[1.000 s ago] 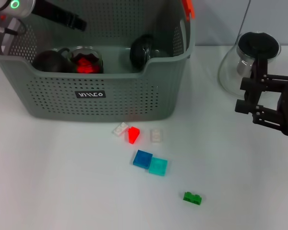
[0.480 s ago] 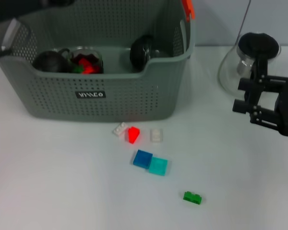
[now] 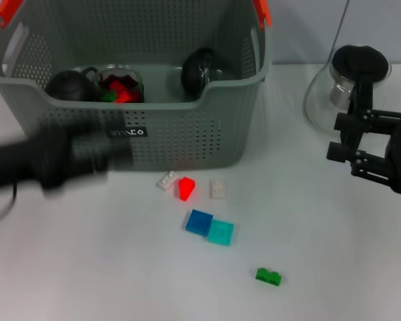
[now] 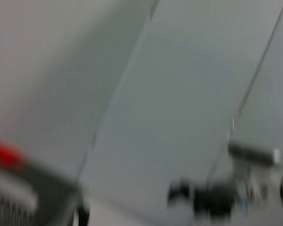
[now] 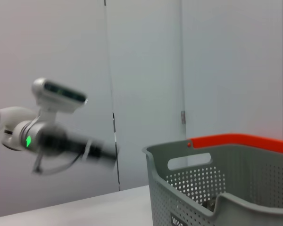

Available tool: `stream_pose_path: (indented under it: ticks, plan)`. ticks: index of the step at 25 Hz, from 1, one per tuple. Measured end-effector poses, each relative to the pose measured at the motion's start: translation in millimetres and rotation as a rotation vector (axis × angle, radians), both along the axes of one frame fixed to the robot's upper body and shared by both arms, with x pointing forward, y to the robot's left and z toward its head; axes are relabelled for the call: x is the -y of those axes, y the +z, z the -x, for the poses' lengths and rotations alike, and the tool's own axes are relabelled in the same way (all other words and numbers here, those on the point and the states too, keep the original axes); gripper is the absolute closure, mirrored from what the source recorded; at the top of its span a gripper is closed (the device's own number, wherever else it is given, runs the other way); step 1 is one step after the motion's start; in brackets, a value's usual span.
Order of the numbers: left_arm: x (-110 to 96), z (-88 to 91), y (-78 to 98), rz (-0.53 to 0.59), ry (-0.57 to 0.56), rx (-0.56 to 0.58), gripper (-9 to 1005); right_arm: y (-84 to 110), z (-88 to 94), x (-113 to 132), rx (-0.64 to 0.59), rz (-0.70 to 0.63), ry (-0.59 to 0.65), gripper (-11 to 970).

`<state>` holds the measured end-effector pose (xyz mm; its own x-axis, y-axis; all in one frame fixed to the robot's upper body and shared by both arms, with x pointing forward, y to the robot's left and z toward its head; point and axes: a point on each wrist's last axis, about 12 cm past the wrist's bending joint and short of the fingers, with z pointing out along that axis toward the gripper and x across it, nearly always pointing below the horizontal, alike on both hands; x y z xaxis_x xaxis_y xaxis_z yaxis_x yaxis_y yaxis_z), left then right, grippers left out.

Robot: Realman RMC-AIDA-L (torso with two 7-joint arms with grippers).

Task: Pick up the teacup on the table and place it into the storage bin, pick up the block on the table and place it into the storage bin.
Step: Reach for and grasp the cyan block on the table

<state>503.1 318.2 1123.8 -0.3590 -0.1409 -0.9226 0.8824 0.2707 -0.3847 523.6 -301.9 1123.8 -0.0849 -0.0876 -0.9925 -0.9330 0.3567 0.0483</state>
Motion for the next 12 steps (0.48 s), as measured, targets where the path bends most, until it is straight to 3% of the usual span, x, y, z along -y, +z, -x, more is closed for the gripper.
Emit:
stream_pose_path:
  ticks: [4,12]
  plan:
    - [-2,15.0,-19.8,-0.162,-0.057,-0.060,355,0.3,1.5,3,-0.033,0.001,-0.006,440]
    - [-5,17.2,-26.1,-0.214,-0.035,-0.062,355,16.5,-0.3,14,-0.211,0.179,-0.011,440]
